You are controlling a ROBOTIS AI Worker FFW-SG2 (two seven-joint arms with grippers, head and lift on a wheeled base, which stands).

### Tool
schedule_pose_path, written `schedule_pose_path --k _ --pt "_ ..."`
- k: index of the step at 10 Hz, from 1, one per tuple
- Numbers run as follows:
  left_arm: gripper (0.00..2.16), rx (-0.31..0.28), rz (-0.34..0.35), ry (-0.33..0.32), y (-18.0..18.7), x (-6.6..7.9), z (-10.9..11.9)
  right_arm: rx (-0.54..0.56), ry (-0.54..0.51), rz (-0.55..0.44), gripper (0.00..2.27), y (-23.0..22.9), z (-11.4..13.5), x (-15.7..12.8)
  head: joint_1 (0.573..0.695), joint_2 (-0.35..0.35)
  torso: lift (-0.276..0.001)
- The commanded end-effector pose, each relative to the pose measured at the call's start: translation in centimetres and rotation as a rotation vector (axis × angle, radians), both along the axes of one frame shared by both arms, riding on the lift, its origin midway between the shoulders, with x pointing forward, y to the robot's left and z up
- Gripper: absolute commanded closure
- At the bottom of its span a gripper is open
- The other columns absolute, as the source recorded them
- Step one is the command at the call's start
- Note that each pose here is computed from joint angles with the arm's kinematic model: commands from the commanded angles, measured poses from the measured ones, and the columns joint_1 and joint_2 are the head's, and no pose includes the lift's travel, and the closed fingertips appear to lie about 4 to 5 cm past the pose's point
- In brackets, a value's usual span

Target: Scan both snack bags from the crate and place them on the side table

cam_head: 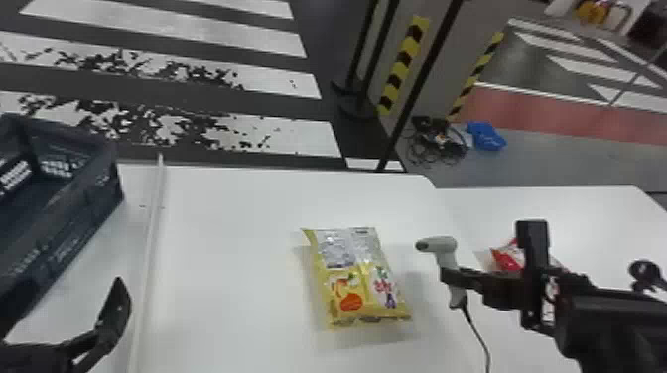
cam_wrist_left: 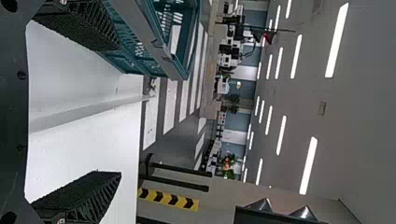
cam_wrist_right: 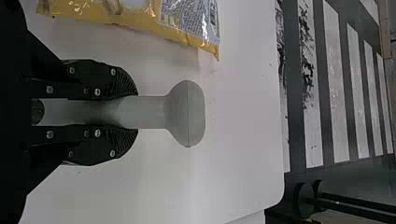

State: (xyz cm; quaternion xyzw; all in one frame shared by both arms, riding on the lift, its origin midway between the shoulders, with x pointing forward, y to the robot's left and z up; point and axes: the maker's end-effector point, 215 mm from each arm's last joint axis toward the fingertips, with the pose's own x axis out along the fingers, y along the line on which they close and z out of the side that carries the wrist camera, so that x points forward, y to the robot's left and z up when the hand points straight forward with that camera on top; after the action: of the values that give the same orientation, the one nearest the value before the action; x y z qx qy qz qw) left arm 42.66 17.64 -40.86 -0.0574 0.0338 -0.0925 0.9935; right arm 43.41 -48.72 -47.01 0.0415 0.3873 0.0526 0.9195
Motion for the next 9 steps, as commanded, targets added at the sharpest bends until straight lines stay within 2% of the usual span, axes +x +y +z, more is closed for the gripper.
schedule_pose_path --k 1,4,9 --pt "0.03 0.001 0.0 0.0 0.0 -0.1 0.0 0.017 -0.004 0.015 2.25 1.9 0.7 0.4 0.695 -0.35 -0.095" --pt "0.03 -0.001 -0.001 0.001 -0.1 -0.1 0.0 0.051 0.01 0.054 2.25 5.8 0.9 0.8 0.695 -0.35 -0.095" --pt "0.03 -0.001 0.001 0.003 0.0 -0.1 -0.1 0.1 0.017 0.102 2.25 10.8 2.3 1.7 0.695 -0.275 -0.095"
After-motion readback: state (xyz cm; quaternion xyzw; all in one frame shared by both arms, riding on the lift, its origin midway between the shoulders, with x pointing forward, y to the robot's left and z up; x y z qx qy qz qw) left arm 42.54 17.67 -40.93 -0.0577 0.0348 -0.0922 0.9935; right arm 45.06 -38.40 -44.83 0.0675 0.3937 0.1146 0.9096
